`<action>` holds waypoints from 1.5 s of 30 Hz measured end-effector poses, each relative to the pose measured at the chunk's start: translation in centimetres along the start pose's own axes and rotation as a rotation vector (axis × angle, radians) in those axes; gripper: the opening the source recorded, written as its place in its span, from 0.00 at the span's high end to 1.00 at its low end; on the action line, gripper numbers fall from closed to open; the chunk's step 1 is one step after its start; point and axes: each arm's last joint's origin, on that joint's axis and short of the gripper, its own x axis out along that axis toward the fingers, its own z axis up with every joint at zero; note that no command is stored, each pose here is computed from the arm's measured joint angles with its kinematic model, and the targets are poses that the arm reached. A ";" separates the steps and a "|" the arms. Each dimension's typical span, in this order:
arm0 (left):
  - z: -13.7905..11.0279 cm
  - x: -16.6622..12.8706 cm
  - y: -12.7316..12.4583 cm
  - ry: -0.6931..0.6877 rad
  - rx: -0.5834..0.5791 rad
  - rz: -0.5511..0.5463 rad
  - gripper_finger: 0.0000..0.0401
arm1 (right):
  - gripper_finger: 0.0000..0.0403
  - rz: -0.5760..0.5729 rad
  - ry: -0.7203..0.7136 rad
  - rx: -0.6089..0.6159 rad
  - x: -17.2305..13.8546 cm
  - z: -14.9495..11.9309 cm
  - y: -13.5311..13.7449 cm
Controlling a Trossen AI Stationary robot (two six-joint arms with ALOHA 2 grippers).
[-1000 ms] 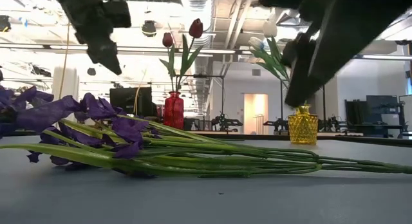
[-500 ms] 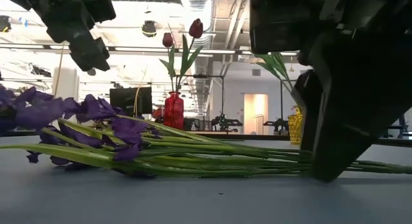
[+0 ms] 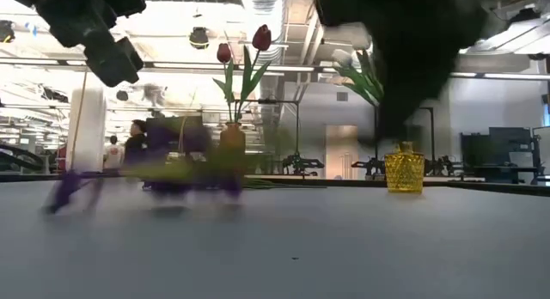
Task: Sort flowers into vase by color
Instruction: Put the purple flowers into the red vase
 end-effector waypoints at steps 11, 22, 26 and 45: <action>1.5 -2.4 0.1 -0.288 -0.029 0.132 0.56 | 0.93 -0.079 -0.438 0.083 -11.2 5.1 -6.9; 4.6 -1.1 0.0 -0.528 -0.149 0.052 0.56 | 0.93 0.064 -0.926 0.008 -16.8 10.8 -11.6; 6.9 -0.3 -0.7 -0.748 -0.150 -0.047 0.56 | 0.93 0.212 -1.066 -0.127 -17.1 13.0 -11.8; 8.1 0.0 -1.0 -0.903 -0.039 -0.038 0.56 | 0.92 0.382 -1.007 -0.224 -13.9 14.7 -12.4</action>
